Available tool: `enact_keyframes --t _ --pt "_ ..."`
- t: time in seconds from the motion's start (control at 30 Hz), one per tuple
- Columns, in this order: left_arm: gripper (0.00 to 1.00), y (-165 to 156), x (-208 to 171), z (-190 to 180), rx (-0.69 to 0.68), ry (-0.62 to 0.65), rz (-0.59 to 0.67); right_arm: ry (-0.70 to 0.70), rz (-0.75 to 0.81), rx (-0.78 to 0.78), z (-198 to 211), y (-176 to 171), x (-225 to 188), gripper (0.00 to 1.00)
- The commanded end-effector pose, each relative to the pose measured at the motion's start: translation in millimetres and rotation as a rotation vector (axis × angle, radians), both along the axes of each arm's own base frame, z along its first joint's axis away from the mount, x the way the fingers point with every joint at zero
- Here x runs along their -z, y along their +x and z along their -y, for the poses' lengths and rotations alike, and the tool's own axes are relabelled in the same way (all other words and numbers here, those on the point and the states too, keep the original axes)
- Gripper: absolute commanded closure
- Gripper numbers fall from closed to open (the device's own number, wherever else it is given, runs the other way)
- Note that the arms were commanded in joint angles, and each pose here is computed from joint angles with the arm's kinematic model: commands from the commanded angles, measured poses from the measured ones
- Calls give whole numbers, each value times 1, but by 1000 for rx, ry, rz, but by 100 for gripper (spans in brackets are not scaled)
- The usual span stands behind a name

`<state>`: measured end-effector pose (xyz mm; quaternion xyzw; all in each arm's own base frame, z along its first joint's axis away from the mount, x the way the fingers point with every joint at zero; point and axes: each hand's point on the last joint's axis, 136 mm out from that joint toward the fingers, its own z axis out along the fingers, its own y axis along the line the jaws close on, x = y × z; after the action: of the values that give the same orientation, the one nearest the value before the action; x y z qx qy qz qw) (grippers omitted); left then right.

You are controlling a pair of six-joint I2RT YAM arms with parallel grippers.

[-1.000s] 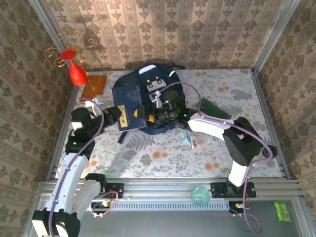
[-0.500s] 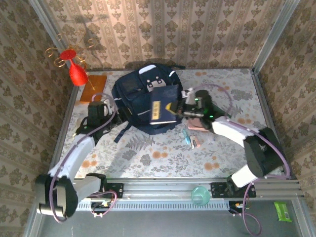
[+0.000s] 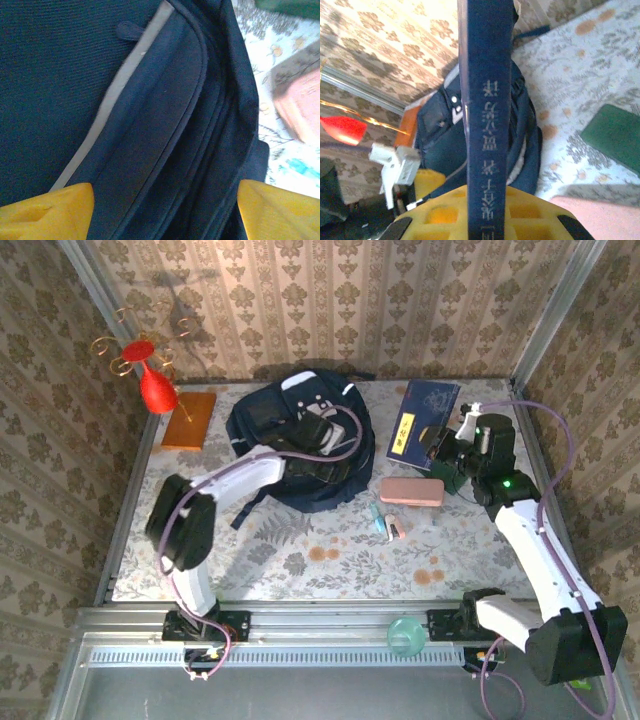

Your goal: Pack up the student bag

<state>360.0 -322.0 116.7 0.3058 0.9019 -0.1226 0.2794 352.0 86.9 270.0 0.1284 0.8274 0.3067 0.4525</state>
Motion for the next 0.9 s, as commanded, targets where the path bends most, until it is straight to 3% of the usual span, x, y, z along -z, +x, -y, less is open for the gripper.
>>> enact_keyframes --t 0.0,0.2,0.3,0.43,0.47,0.5,0.6,0.67,0.77,0.87 --pt "27 11 20 -16 48 207 17 -18 -33 -25 -2 -2 17 100" --pt "42 28 42 -14 92 302 17 23 -56 -46 -8 -4 31 100" --pt "58 30 41 -10 111 298 22 29 -62 -48 -8 -6 34 100" --pt "88 43 7 -9 101 237 79 29 -69 -60 -10 -10 33 99" --pt "97 47 -6 -9 91 205 98 22 -68 -60 -9 -12 32 98" --pt "100 51 -21 -10 78 160 111 14 -65 -53 -7 -13 29 97" --pt "100 59 -76 -19 33 -28 128 16 -56 -27 -4 -18 22 96" --pt "100 63 -112 -27 6 -194 125 91 -45 -11 -8 -20 18 95" --pt "100 72 -147 -39 -61 -428 94 309 -11 -78 -42 -19 14 97" --pt "100 90 -171 -61 -122 -578 56 348 -47 -132 -84 -20 24 98"
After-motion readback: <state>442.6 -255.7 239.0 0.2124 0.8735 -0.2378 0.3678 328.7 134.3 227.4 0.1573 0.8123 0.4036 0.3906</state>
